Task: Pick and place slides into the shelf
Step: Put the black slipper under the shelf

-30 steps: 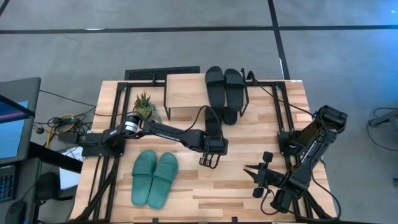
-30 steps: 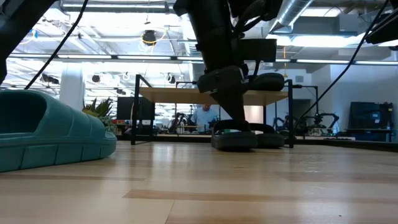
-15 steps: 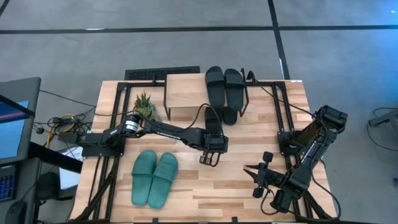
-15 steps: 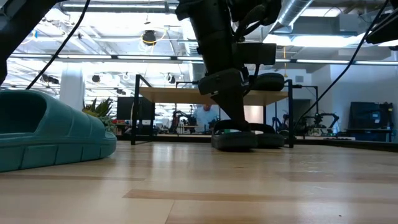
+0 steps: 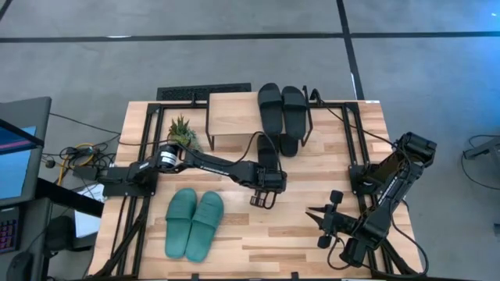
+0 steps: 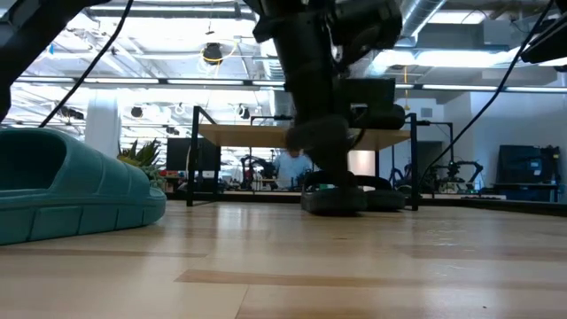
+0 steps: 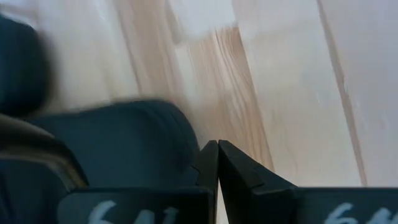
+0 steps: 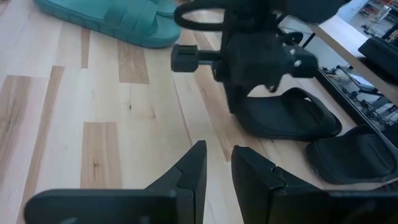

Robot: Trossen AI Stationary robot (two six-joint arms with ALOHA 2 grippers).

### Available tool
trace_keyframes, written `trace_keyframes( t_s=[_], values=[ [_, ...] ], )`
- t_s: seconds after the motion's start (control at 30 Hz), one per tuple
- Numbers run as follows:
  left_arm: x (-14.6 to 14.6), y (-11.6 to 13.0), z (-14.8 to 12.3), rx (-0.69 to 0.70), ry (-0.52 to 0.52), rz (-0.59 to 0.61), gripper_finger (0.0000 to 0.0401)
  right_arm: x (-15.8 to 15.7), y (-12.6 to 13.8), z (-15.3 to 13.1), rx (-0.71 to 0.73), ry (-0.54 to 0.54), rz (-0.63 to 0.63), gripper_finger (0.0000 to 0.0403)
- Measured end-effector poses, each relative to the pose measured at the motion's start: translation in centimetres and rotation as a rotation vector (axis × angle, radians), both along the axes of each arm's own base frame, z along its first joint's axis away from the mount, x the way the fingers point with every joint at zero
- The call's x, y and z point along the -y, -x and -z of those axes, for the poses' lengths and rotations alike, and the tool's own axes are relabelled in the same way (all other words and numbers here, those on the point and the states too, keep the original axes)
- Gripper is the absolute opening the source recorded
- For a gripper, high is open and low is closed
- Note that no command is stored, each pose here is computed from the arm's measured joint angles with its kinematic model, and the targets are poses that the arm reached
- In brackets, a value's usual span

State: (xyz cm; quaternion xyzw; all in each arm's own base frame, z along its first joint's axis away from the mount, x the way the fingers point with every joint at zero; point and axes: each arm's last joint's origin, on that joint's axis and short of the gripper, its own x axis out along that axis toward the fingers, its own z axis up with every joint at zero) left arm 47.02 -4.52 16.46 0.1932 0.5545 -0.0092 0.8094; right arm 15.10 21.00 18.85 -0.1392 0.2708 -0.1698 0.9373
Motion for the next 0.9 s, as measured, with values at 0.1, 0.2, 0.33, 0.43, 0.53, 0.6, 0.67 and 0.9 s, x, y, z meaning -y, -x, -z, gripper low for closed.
trace_keyframes(
  t_s=[0.1, 0.2, 0.33, 0.43, 0.53, 0.6, 0.67, 0.9],
  values=[
    [0.0, -0.2, -0.3, 0.026, 0.005, 0.003, 0.0000, 0.0, 0.0, 0.0, -0.003, -0.002, 0.000, 0.0066],
    [-0.2, -0.1, -0.3, 0.016, 0.004, -0.002, 0.0000, 0.0, 0.0, 0.0, -0.007, -0.003, -0.001, 0.0066],
    [-0.4, -0.2, -0.1, 0.012, 0.023, 0.000, 0.0000, -0.1, 0.0, 0.2, -0.015, 0.003, -0.002, 0.0066],
    [-0.5, -0.2, 0.4, -0.005, 0.021, 0.006, 0.0000, 0.0, 0.0, 0.2, -0.017, 0.001, 0.000, 0.0066],
    [-0.4, -0.3, 0.3, 0.008, 0.022, 0.008, 0.0000, 0.0, 0.0, 0.2, -0.017, 0.001, -0.001, 0.0066],
    [-0.4, -0.2, 0.3, 0.002, 0.016, 0.007, 0.0000, -0.1, 0.0, 0.2, -0.016, 0.001, -0.001, 0.0066],
    [-0.4, -0.3, 0.3, 0.003, 0.014, 0.011, 0.0000, 0.0, 0.0, 0.2, -0.017, 0.001, 0.000, 0.0066],
    [-0.9, 0.0, 0.8, -0.018, 0.013, 0.001, 0.0000, 0.0, 0.0, 0.2, -0.017, 0.001, -0.001, 0.0066]
  ],
)
